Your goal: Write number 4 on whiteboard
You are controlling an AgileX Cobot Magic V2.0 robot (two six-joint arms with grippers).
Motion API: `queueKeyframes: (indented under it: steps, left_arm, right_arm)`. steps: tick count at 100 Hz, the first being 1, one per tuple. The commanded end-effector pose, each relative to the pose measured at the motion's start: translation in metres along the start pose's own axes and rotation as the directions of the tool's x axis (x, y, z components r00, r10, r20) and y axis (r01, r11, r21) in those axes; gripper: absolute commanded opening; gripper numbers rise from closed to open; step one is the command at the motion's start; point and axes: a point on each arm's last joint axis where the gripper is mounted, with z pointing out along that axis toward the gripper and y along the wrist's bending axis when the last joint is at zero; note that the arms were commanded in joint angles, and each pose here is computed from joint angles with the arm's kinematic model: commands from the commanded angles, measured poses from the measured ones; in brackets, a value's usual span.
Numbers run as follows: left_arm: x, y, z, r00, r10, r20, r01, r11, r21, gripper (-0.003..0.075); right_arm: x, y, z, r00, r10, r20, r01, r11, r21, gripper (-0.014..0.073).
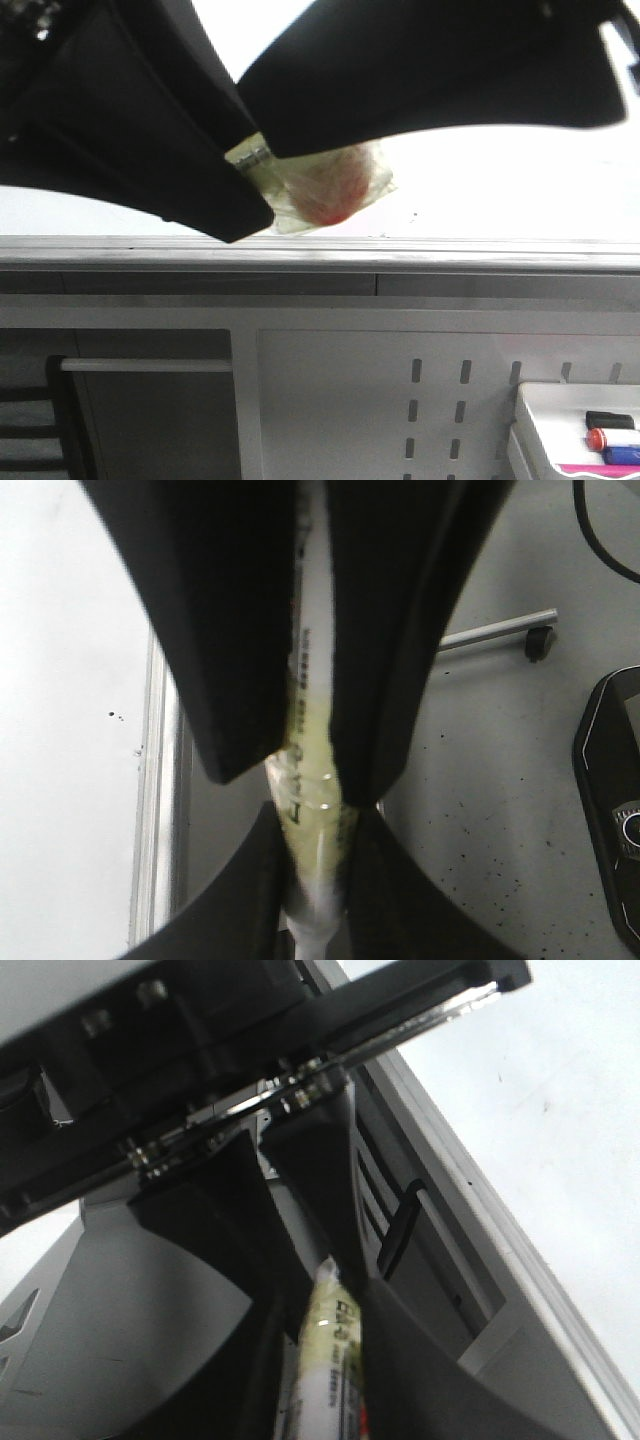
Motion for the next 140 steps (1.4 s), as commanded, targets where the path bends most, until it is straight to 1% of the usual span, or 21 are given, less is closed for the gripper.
queueKeyframes:
  steps: [1, 8, 10, 38, 43, 50, 55, 57, 62, 65, 69, 73, 79, 88, 97, 104, 108, 115, 125, 129, 140]
  left_arm:
    - [-0.013, 0.010, -0.012, 0.996, 0.006, 0.091, 0.002, 0.996, -0.092, -0.0020]
    - [-0.013, 0.010, -0.012, 0.996, 0.006, 0.091, 0.002, 0.996, -0.092, -0.0020]
    - [-0.013, 0.010, -0.012, 0.996, 0.006, 0.091, 0.002, 0.996, -0.092, -0.0020]
    - [-0.013, 0.011, -0.012, 0.996, 0.004, 0.093, 0.005, 0.996, -0.093, -0.0018]
    - [-0.014, 0.011, -0.013, 0.995, -0.005, 0.102, 0.014, 0.995, -0.097, 0.0005]
    - [-0.015, 0.012, -0.013, 0.994, -0.007, 0.108, 0.019, 0.994, -0.104, 0.0104]
    - [-0.015, 0.012, -0.014, 0.994, -0.007, 0.111, 0.019, 0.994, -0.107, 0.0227]
    - [-0.015, 0.012, -0.014, 0.994, -0.009, 0.110, 0.021, 0.994, -0.108, 0.0262]
    - [-0.014, 0.013, -0.016, 0.993, -0.016, 0.117, 0.030, 0.993, -0.115, 0.0391]
    - [-0.014, 0.013, -0.019, 0.993, -0.016, 0.121, 0.031, 0.992, -0.122, 0.0444]
    - [-0.014, 0.015, -0.022, 0.992, -0.019, 0.126, 0.036, 0.990, -0.134, 0.0499]
    - [-0.012, 0.016, -0.026, 0.991, -0.031, 0.132, 0.050, 0.988, -0.149, 0.0519]
    - [-0.010, 0.019, -0.037, 0.987, -0.064, 0.149, 0.090, 0.980, -0.179, 0.0509]
    - [-0.003, 0.025, -0.057, 0.972, -0.153, 0.181, 0.193, 0.954, -0.230, 0.0472]
    - [0.006, 0.027, -0.084, 0.946, -0.223, 0.234, 0.289, 0.907, -0.305, 0.0413]
    - [0.013, 0.023, -0.107, 0.913, -0.271, 0.304, 0.374, 0.853, -0.363, 0.0349]
    - [0.018, 0.019, -0.121, 0.893, -0.294, 0.342, 0.419, 0.821, -0.389, 0.0309]
    - [0.026, 0.008, -0.140, 0.858, -0.325, 0.399, 0.485, 0.769, -0.416, 0.0209]
    - [0.036, -0.011, -0.160, 0.823, -0.333, 0.460, 0.538, 0.715, -0.446, 0.0035]
    - [0.040, -0.019, -0.166, 0.812, -0.327, 0.483, 0.553, 0.697, -0.457, -0.0021]
    - [0.051, -0.038, -0.174, 0.785, -0.305, 0.540, 0.587, 0.647, -0.486, -0.0020]
  right_arm:
    - [-0.014, -0.005, -0.004, 0.998, -0.029, 0.057, 0.027, 0.999, 0.040, 0.0027]
    - [-0.013, -0.005, -0.004, 0.998, -0.045, 0.050, 0.043, 0.998, 0.037, -0.0060]
    - [-0.013, -0.005, -0.004, 0.998, -0.045, 0.050, 0.043, 0.998, 0.037, -0.0072]
    - [-0.014, -0.006, -0.004, 0.997, -0.048, 0.060, 0.045, 0.998, 0.051, -0.0070]
    - [-0.015, -0.007, -0.004, 0.997, -0.048, 0.065, 0.044, 0.997, 0.058, -0.0070]
    - [-0.015, -0.007, -0.004, 0.997, -0.048, 0.068, 0.044, 0.997, 0.061, -0.0070]
    - [-0.015, -0.007, -0.004, 0.997, -0.048, 0.068, 0.044, 0.997, 0.061, -0.0070]
    - [-0.015, -0.007, -0.004, 0.997, -0.048, 0.068, 0.044, 0.997, 0.061, -0.0070]
    - [-0.015, -0.007, -0.004, 0.997, -0.048, 0.068, 0.044, 0.997, 0.061, -0.0070]
    - [-0.015, -0.007, -0.004, 0.996, -0.050, 0.069, 0.046, 0.997, 0.063, -0.0070]
    - [-0.015, -0.007, -0.004, 0.996, -0.054, 0.070, 0.049, 0.997, 0.065, -0.0070]
    - [-0.015, -0.008, -0.004, 0.996, -0.057, 0.073, 0.052, 0.996, 0.071, -0.0070]
    - [-0.016, -0.009, -0.004, 0.995, -0.065, 0.080, 0.059, 0.995, 0.083, -0.0070]
    - [-0.018, -0.012, -0.005, 0.991, -0.082, 0.103, 0.070, 0.991, 0.117, -0.0070]
    - [-0.022, -0.019, -0.006, 0.986, -0.086, 0.141, 0.059, 0.981, 0.185, -0.0070]
    - [-0.024, -0.029, -0.008, 0.981, -0.087, 0.172, 0.040, 0.965, 0.260, -0.0070]
    - [-0.024, -0.037, -0.009, 0.980, -0.086, 0.182, 0.027, 0.951, 0.307, -0.0070]
    - [-0.019, -0.052, -0.008, 0.983, -0.069, 0.168, 0.001, 0.927, 0.374, -0.0070]
    - [-0.006, -0.074, -0.003, 0.994, -0.022, 0.110, -0.030, 0.894, 0.448, -0.0070]
    - [-0.001, -0.084, -0.001, 0.996, 0.002, 0.089, -0.045, 0.879, 0.476, -0.0070]
    - [0.004, -0.105, 0.002, 0.996, 0.064, 0.069, -0.091, 0.844, 0.529, -0.0070]
